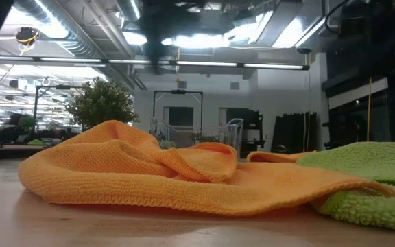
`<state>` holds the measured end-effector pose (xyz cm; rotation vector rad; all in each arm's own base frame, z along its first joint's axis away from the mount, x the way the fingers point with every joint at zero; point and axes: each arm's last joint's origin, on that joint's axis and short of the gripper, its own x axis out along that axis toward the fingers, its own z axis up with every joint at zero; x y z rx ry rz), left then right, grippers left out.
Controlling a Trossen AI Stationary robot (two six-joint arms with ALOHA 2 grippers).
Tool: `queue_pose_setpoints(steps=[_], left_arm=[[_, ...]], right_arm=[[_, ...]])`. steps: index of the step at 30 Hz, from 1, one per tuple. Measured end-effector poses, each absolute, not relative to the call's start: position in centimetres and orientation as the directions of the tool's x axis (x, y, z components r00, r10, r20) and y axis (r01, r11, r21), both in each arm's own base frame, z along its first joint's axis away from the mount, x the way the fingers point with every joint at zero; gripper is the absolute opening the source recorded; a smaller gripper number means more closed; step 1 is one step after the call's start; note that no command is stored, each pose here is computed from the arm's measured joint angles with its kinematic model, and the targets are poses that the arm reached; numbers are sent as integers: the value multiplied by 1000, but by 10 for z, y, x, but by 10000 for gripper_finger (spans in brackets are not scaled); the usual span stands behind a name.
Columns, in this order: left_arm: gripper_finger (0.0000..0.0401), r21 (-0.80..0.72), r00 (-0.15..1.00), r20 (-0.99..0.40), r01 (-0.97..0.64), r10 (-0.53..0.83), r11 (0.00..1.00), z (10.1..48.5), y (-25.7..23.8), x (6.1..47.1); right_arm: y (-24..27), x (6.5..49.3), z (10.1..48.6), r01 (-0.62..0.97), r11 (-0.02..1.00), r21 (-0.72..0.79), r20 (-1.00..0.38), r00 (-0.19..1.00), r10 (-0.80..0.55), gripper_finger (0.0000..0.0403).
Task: Fold microfiber towels
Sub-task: Fold the top orange microfiber cloth
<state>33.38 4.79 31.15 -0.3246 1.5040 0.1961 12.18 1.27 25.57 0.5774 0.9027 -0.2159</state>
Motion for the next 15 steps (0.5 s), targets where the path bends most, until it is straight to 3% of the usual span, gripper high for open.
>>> queue_pose_setpoints(steps=[2, 4, 7, 11, 15], left_arm=[[107, -84, 23, -996, -403, -81, 911, 317, 39, 310], [103, -103, 88, -994, -437, -72, 894, 326, 27, 291], [99, -118, 344, -938, -430, 42, 895, 333, 13, 276], [99, -130, 693, -692, -397, 204, 909, 316, 10, 289], [99, -176, 880, -430, -301, 202, 937, 295, 28, 320]], right_arm=[[13, 120, 253, 427, 827, 367, -788, 615, 32, 129], [12, 120, 249, 453, 820, 350, -785, 619, -7, 129], [11, 123, 245, 466, 819, 336, -774, 632, -42, 129], [11, 127, 239, 472, 818, 328, -764, 642, -64, 129], [11, 129, 237, 474, 818, 325, -767, 638, -65, 129]])
